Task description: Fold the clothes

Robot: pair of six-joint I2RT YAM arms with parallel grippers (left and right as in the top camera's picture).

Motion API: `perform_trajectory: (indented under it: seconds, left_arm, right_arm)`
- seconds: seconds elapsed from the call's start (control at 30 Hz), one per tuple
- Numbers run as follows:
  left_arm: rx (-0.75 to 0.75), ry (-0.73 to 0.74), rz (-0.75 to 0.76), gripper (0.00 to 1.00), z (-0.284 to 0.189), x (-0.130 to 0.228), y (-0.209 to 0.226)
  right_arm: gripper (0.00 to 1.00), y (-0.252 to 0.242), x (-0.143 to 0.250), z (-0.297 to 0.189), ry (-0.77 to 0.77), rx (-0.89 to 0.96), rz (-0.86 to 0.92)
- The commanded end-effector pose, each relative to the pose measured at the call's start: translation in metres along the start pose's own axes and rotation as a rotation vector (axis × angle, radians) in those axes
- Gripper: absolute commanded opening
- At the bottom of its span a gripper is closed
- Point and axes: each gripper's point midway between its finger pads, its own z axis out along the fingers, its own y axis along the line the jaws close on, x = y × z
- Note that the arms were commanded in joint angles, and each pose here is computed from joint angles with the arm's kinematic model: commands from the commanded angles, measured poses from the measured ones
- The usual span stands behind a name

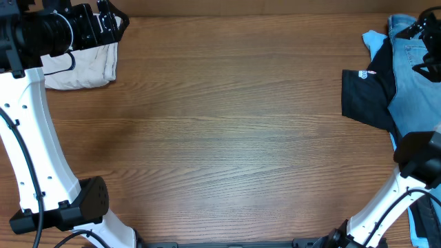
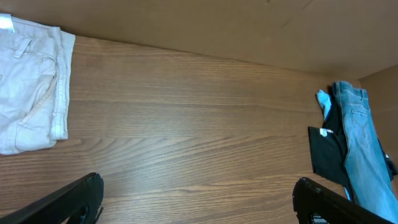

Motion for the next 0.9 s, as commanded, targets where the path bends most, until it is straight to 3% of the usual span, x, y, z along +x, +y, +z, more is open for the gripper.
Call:
perform_trajectory:
  seconds: [0.0,0.3,0.63,0.87]
  left_arm:
    - [0.020,0.000,0.029,1.00,0.001,-0.001,-0.005]
    - [0.020,0.000,0.029,1.00,0.001,-0.001,-0.005]
    - [0.020,0.000,0.029,1.00,0.001,-0.001,-0.005]
    - [0.020,0.000,0.029,1.00,0.001,-0.001,-0.005]
  right_arm:
    - [1.00,0.059,0.033,-0.068,-0.112,-0.120,-0.169]
    - [1.00,0.125,0.127,-0.153,-0.323,-0.082,-0.468]
    - [1.00,0.163,0.219,-0.168,-0.205,-0.247,-0.653]
    - [1.00,0.170,0.230,-0.165,-0.163,-0.284,-0.673]
